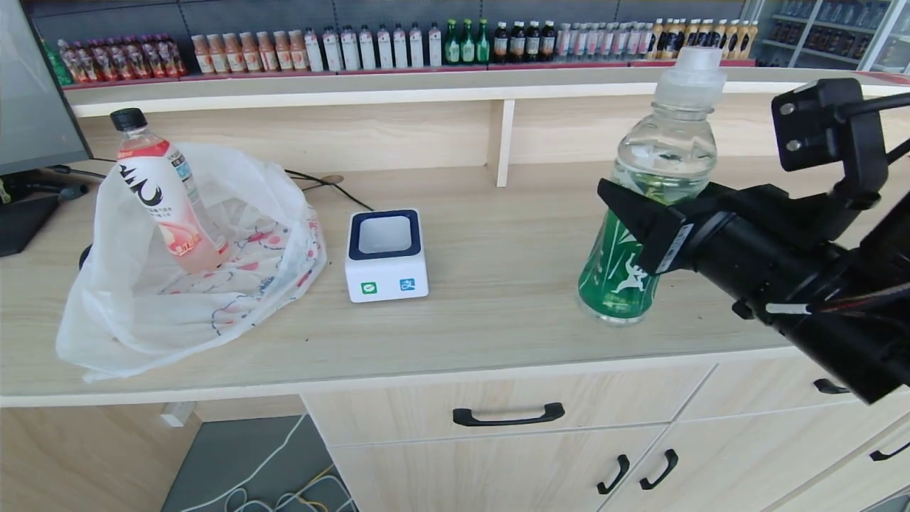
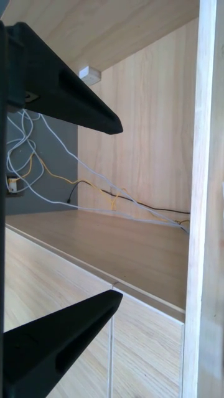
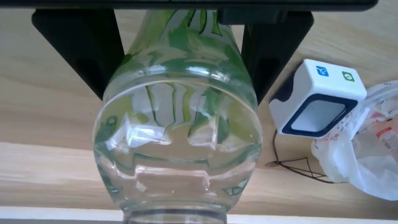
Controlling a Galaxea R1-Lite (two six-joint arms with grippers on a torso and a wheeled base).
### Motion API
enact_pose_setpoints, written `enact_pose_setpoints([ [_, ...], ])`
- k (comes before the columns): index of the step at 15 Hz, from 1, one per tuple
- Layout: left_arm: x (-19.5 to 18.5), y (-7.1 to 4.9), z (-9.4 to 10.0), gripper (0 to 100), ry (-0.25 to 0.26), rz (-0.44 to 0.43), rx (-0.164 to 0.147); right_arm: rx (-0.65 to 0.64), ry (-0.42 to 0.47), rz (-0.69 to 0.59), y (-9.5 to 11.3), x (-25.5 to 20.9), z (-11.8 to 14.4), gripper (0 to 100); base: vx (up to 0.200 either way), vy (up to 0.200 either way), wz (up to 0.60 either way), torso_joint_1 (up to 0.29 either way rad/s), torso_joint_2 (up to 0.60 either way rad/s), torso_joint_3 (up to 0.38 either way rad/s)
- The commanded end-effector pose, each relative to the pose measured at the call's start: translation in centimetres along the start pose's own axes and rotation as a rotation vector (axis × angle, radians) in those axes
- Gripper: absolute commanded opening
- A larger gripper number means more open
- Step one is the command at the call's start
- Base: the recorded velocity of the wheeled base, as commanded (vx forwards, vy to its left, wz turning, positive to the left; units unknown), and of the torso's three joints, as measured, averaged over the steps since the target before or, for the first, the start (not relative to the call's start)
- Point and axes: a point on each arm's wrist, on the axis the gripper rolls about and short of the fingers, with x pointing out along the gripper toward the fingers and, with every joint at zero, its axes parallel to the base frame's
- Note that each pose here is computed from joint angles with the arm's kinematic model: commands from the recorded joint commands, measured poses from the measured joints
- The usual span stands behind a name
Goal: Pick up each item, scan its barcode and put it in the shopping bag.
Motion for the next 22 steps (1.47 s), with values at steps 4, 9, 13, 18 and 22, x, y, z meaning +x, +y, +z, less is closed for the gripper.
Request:
enact_pose_setpoints([
  [4,0.0,0.0,0.0,100,-0.001,-0.001,0.0,0.032,-0.001,0.007,-2.0,-7.3,-0.5,0,0.0,0.0,0.0,0.0,0.0,0.0],
  [9,0.0,0.0,0.0,100,-0.001,0.001,0.0,0.152,-0.057,0.069,-1.6,-9.8,-1.0,0,0.0,0.0,0.0,0.0,0.0,0.0],
  [13,0.0,0.0,0.0,100,-0.001,0.001,0.0,0.115,-0.064,0.146,-1.0,-11.6,-1.0,0,0.0,0.0,0.0,0.0,0.0,0.0],
  [18,0.0,0.0,0.0,100,-0.001,0.001,0.0,0.023,-0.006,0.275,0.2,-13.4,-2.8,0,0.0,0.0,0.0,0.0,0.0,0.0],
  [22,0.0,0.0,0.0,100,-0.001,0.001,0.0,-0.188,0.0,0.391,1.7,-13.0,-3.7,0,0.0,0.0,0.0,0.0,0.0,0.0],
])
